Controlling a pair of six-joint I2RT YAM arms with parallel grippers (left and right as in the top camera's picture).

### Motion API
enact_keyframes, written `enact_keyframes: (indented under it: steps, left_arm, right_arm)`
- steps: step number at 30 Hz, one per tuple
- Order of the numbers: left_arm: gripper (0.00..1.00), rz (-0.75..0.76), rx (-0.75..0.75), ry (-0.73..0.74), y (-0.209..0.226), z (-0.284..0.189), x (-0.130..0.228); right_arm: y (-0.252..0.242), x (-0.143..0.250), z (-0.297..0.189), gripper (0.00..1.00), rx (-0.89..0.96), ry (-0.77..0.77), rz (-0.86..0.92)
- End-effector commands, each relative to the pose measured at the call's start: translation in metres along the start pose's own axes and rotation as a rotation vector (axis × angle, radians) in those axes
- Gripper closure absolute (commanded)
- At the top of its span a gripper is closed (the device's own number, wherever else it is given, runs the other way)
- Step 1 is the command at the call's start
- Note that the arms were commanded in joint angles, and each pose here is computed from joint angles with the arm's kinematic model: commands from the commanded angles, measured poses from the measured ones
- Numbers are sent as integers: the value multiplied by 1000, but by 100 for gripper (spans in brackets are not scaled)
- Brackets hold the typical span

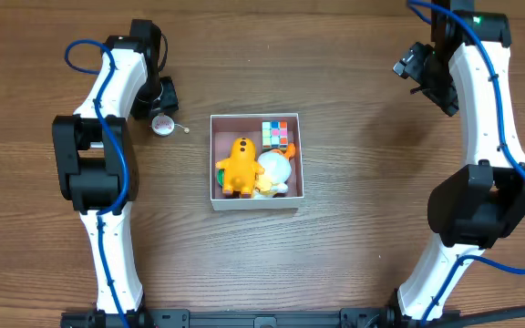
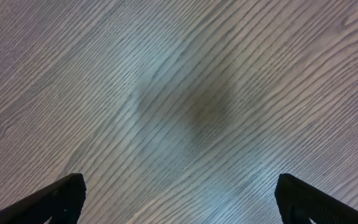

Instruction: Pack container

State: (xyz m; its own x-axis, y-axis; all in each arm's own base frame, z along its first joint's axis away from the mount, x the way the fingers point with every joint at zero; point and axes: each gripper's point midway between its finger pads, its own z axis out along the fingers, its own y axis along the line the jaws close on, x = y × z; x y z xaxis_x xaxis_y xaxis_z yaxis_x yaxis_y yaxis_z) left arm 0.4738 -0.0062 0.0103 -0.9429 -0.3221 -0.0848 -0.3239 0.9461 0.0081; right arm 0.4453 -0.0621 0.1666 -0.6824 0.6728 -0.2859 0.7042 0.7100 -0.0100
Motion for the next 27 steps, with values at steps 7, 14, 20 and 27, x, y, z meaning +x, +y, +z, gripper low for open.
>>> enact_keyframes:
  steps: [7, 14, 20, 27]
  left_arm:
    - [47, 42, 3, 29, 0, 13, 8]
    - [67, 40, 37, 16, -7, 12, 4]
    - [78, 41, 44, -1, -8, 12, 0]
    - [87, 41, 46, -6, -9, 11, -1]
  right_arm:
    - [-2, -3, -8, 0, -7, -21, 9]
    - [-2, -3, -8, 0, -7, -21, 9]
    - [-2, -3, -8, 0, -7, -21, 9]
    - [-2, -3, -8, 0, -7, -21, 9]
